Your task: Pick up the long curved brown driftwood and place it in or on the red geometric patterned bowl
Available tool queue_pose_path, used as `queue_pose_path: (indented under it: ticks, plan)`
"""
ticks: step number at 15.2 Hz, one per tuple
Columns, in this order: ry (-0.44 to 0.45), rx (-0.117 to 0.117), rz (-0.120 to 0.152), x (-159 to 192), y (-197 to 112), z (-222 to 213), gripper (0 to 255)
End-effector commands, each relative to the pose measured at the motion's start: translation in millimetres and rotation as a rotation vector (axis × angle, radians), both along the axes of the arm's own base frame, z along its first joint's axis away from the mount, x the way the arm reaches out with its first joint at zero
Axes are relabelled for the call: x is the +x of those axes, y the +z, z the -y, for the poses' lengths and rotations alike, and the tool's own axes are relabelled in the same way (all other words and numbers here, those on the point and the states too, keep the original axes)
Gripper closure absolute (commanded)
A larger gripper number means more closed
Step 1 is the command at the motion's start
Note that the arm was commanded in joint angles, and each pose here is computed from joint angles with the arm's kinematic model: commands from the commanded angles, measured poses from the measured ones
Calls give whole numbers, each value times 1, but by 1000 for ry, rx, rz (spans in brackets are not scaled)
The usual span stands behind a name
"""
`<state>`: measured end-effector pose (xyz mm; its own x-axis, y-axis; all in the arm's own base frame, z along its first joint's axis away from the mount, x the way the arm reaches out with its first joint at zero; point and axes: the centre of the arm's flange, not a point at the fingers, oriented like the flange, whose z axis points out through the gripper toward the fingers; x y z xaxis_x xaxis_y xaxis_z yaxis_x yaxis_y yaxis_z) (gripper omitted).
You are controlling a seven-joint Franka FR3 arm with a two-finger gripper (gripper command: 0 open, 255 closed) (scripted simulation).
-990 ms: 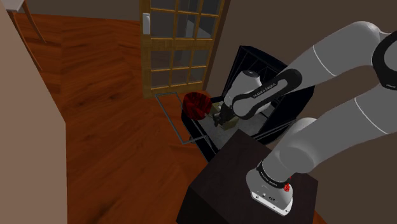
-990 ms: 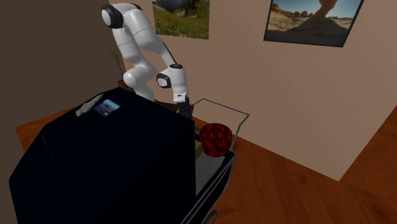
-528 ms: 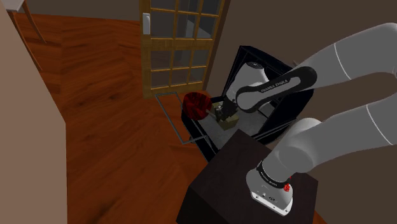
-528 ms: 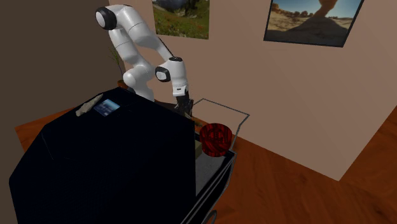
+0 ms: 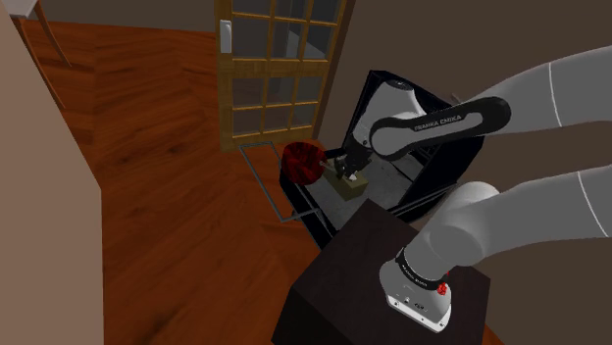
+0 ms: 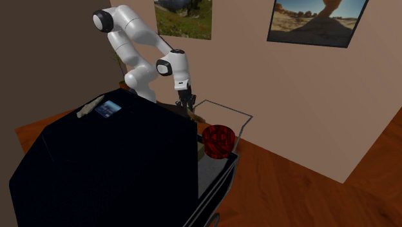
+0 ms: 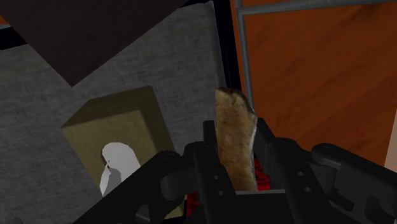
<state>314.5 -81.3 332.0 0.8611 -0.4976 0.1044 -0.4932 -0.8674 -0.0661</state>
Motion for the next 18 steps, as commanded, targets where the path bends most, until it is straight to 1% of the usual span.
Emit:
queue_pose_path:
  ticks: [1, 12, 13, 18]
  plan:
    - [0, 0, -1, 11, 4, 4, 255]
    - [0, 0, -1, 149, 11, 51, 255]
    - [0, 0, -1, 167, 12, 57, 255]
    - [0, 0, -1, 167, -15, 57, 255]
